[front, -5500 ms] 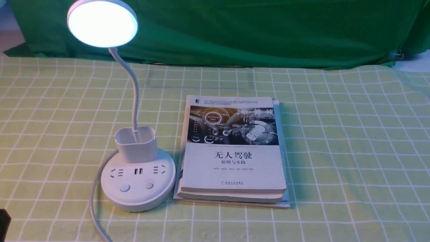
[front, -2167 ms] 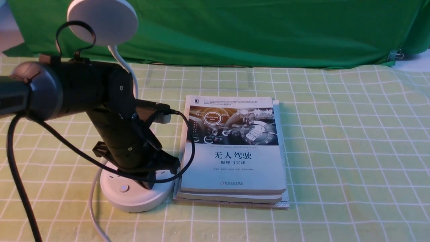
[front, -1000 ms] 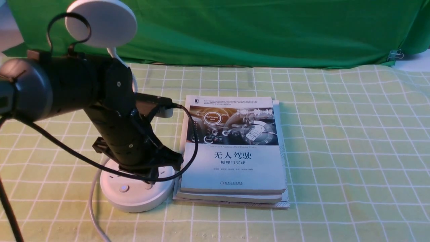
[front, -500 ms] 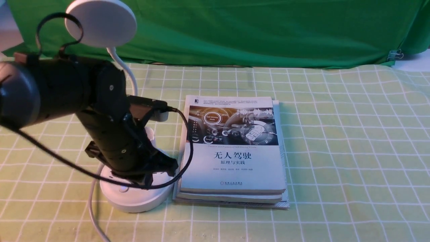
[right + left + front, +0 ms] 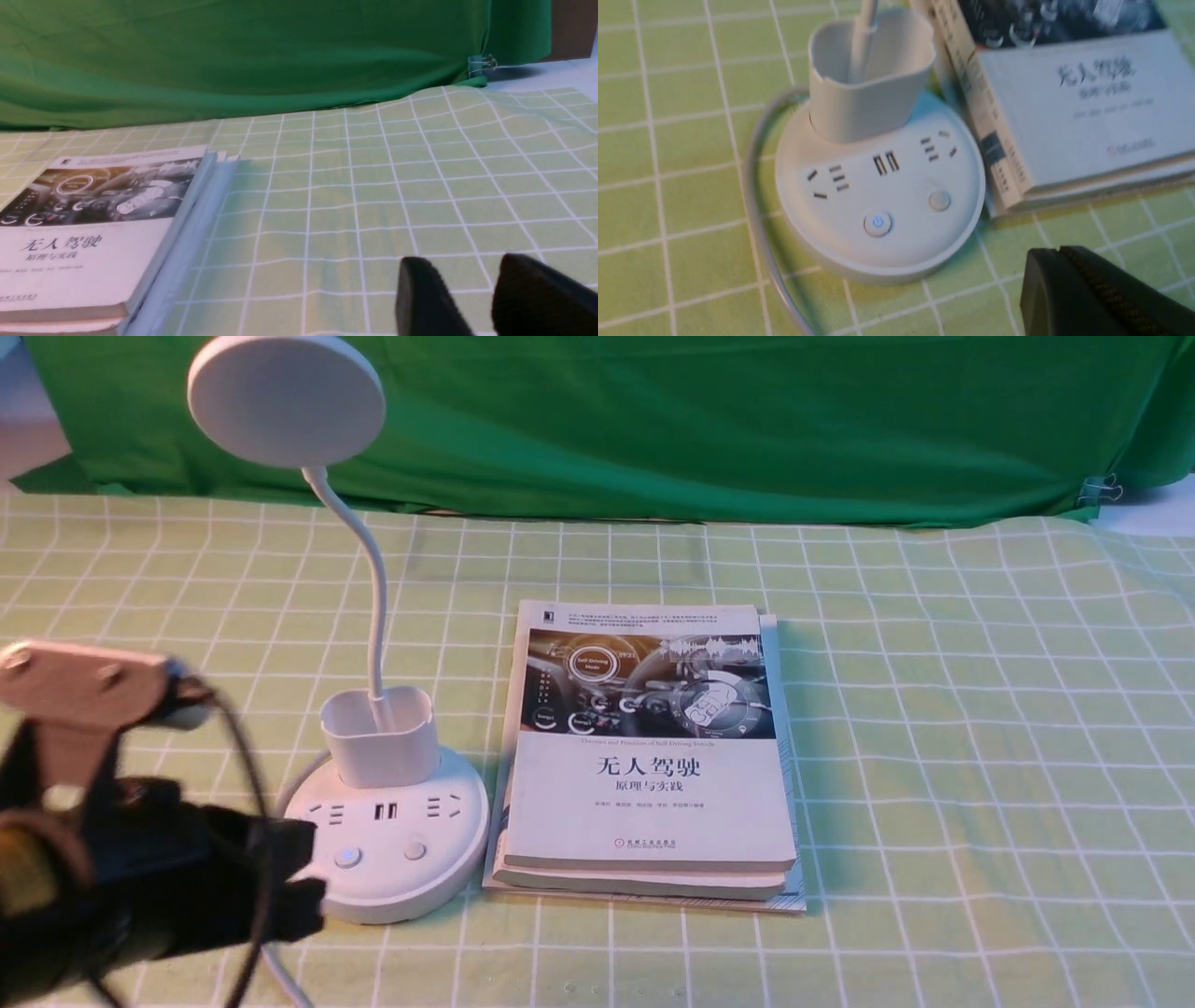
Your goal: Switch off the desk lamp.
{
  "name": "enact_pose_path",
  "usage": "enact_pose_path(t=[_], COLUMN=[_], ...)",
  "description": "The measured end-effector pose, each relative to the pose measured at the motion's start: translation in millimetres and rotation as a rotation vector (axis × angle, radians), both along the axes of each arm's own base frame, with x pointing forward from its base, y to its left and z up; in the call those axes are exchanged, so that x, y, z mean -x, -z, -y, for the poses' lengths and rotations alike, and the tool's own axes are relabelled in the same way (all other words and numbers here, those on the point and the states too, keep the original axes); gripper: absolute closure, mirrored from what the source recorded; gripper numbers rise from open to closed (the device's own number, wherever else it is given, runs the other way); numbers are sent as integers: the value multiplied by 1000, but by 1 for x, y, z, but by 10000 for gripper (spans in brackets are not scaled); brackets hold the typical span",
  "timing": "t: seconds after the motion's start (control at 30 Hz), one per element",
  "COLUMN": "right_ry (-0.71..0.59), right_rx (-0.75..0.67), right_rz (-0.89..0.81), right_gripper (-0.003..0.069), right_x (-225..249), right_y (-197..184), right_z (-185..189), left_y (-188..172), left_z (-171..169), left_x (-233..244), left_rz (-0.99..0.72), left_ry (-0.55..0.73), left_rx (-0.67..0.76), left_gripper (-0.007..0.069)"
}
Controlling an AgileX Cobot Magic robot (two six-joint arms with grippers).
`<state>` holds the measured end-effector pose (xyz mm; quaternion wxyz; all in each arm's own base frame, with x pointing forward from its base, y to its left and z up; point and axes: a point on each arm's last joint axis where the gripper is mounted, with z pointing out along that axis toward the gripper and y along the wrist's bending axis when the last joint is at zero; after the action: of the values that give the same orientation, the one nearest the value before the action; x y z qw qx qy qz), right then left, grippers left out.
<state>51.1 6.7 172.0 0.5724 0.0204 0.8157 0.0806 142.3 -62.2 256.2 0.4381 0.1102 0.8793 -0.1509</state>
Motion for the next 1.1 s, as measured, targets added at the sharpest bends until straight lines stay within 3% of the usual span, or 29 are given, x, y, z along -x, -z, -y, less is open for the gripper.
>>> enact_pose_path(t=[0.2,0.67,0.77,0.93,1.1], right_ry=[0,0,0,0,0], right_rx=[-1,0,0,-1,0], right_rz=[0,-1,-2,-2,-2], right_gripper=[421,421,421,421,421], right_x=[0,0,0,0,0], right_y=[0,0,0,0,0], right_z=[0,0,0,0,0], left_y=[9,15,15,17,32], left_z=[-14,-20,-23,-44,-61], left_x=[31,41,43,61,76], left_rz=[172,243,333,562,596], left_ry=[-26,-1,-6,-170,-365], left_rx=[61,5,-1,8,-30], left_gripper=[624,624,624,624,624])
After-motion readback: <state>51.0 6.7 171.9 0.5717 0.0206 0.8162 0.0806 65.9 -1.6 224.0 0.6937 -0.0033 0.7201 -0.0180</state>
